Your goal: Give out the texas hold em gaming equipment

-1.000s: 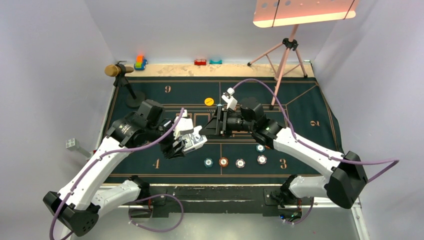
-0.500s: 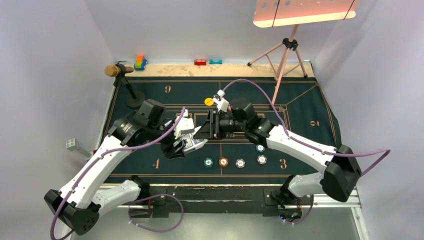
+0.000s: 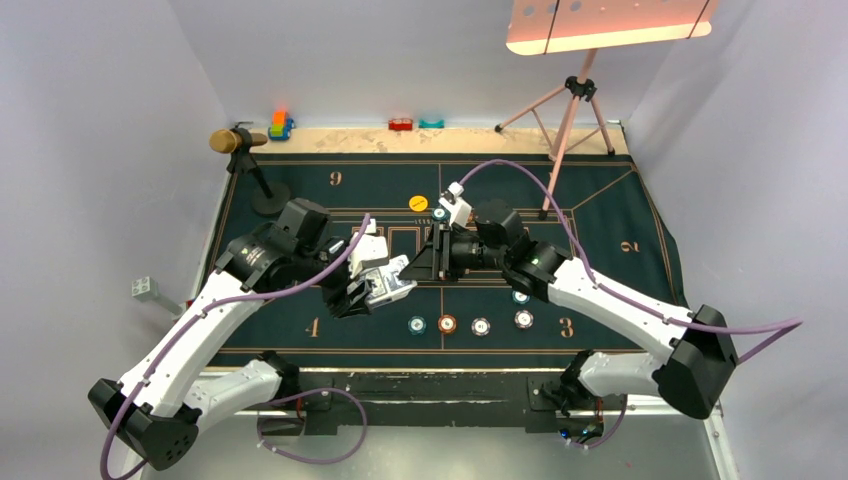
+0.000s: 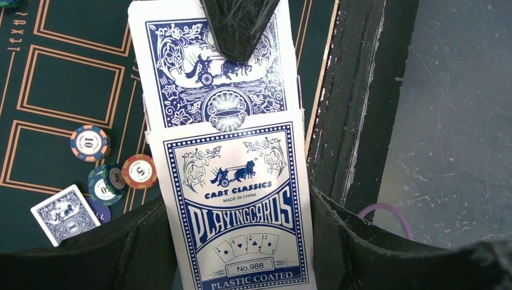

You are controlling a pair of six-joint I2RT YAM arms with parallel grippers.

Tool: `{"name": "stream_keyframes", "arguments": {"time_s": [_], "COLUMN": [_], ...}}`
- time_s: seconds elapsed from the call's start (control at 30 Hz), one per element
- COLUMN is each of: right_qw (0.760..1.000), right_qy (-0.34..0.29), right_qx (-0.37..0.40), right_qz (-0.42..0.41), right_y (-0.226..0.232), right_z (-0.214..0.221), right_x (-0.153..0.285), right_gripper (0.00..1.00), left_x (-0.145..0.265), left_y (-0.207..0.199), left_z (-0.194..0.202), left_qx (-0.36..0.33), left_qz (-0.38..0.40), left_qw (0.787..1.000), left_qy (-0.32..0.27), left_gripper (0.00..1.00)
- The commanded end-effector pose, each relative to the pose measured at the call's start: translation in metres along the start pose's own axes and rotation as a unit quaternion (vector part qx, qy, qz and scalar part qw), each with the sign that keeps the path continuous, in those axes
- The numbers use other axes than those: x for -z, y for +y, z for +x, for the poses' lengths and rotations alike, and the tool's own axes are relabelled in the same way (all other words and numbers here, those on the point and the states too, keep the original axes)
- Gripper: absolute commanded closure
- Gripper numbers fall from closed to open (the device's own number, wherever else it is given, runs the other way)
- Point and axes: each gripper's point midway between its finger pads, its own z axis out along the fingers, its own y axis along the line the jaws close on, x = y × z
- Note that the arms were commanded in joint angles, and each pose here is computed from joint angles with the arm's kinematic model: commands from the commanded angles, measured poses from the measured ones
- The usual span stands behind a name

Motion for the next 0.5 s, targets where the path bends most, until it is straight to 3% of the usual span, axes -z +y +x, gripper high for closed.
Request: {"name": "stream_keyframes", "arguments": {"time_s": [0.0,0.4,0.47], "right_qw": [1.0,0.999,1.0], "right_qy": [-0.012,-0.026,-0.025], "right_qx": [0.01,0.005,0.007], "right_qz": [0.016,0.02,0.006], "right_y": [-0.01,-0.014,-0.008], "right_z": [-0.002,-0.006,-0.006], "right_x": [0.009,0.02,0.019], "right_gripper": [0.64,0.66,0.55], "left_x": [0.013,0.014,0.014], "left_y": [-0.007,-0.01,-0.01], "left_z": [-0.026,-0.028,-0.028], "left_qx": [-0.018,-0.017,-0.013], "left_qz": [0.004,0.008,0.009], "left_qw": [0.999,0.999,0.999], "left_qy": [-0.042,-0.049,-0.051], "left_gripper": [0.75,0.75,0.75]}}
